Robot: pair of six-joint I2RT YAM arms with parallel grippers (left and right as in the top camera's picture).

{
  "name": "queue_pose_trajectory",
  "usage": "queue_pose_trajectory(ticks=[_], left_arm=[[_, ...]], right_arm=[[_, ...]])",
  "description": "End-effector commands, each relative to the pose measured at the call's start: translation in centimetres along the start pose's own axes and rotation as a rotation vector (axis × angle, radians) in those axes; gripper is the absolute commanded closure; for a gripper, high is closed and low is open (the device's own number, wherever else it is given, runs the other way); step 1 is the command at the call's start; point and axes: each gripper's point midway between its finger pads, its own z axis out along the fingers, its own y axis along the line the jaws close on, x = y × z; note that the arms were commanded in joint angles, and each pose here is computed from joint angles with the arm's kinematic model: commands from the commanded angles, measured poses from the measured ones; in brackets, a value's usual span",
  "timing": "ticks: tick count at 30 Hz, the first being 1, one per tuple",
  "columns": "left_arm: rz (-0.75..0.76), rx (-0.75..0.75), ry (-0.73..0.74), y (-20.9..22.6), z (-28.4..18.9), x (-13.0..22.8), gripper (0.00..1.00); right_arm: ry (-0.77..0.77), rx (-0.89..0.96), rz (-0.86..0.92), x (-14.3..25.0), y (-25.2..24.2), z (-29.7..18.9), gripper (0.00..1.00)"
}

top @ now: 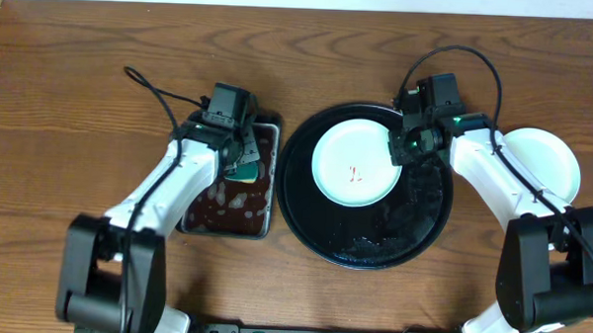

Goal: Clean dirty plates on tray and stack at the side
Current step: 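Grasp the remaining green plate and drag it to the tray center, then dip the sponge in the soapy basin with the left gripper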

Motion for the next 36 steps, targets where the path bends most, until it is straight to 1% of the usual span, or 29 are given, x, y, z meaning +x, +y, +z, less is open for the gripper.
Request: queue_pose_trajectory(ticks=[1,4,5,6,7,8,9,10,11,12,13,14,17,22,23,24,25,26,27,29,36], left_arm=[[0.026,-0.044,0.050,0.9,2.2,1.2,0.91],[0.047,-0.074,0.104,1.5,3.9,2.4,0.91],[0.047,-0.081,0.118,1.7,4.4,2.7,0.83],[0.048,-0.089,0.131,1.9,4.8,3.0,0.60],[0.049,-0.095,0.144,2.0,5.2,3.3,0.48],[0.049,-0.100,0.152,2.1,5.4,3.6,0.44],[0.049,-0.103,0.158,2.2,5.6,3.7,0.44],[0.050,-0.105,0.162,2.2,5.6,3.8,0.48],[0.050,-0.106,0.164,2.2,5.6,3.8,0.55],[0.051,-0.102,0.164,2.2,5.5,3.8,0.72],[0.050,-0.098,0.165,2.1,5.5,3.8,0.85],[0.050,-0.097,0.163,2.1,5.4,3.8,0.92],[0.055,-0.089,0.150,1.9,5.0,3.5,0.93],[0.135,-0.051,0.087,1.1,3.0,1.8,0.93],[0.138,-0.044,0.073,1.0,2.6,1.5,0.84],[0.136,-0.038,0.062,0.9,2.2,1.3,0.64],[0.136,-0.035,0.057,0.8,1.8,1.2,0.47],[0.136,-0.036,0.059,0.9,1.5,1.3,0.40],[0.136,-0.041,0.067,1.0,1.4,1.5,0.35],[0.138,-0.055,0.097,1.4,1.3,2.2,0.31],[0.117,-0.107,0.213,2.7,2.0,4.9,0.30]], right_arm=[[0.031,0.013,0.001,0.8,-0.4,1.0,0.99],[0.040,0.013,0.003,1.0,-0.4,1.2,0.99],[0.041,0.013,0.003,1.0,-0.4,1.2,0.99],[0.040,0.013,0.003,1.0,-0.5,1.2,0.99],[0.040,0.013,0.003,1.0,-0.5,1.2,0.99],[0.040,0.013,0.003,1.0,-0.5,1.2,0.99],[0.040,0.013,0.003,1.0,-0.4,1.2,0.99],[0.041,0.013,0.003,1.0,-0.4,1.2,0.99],[0.041,0.013,0.003,1.0,-0.4,1.2,0.99],[0.042,0.013,0.003,1.0,-0.4,1.2,0.99],[0.042,0.013,0.003,1.0,-0.4,1.2,0.99],[0.041,0.013,0.003,1.0,-0.4,1.2,0.99],[0.042,0.013,0.003,1.0,-0.5,1.2,0.99],[0.044,0.013,0.003,1.1,-0.4,1.2,0.99],[0.043,0.013,0.004,1.1,-0.5,1.2,0.99],[0.043,0.013,0.004,1.1,-0.5,1.2,0.99],[0.043,0.013,0.004,1.1,-0.5,1.2,0.99],[0.044,0.013,0.004,1.1,-0.5,1.2,0.99],[0.045,0.013,0.004,1.1,-0.5,1.1,0.99],[0.046,0.013,0.004,1.1,-0.5,1.1,0.99],[0.046,0.013,0.004,1.1,-0.5,1.1,0.99]])
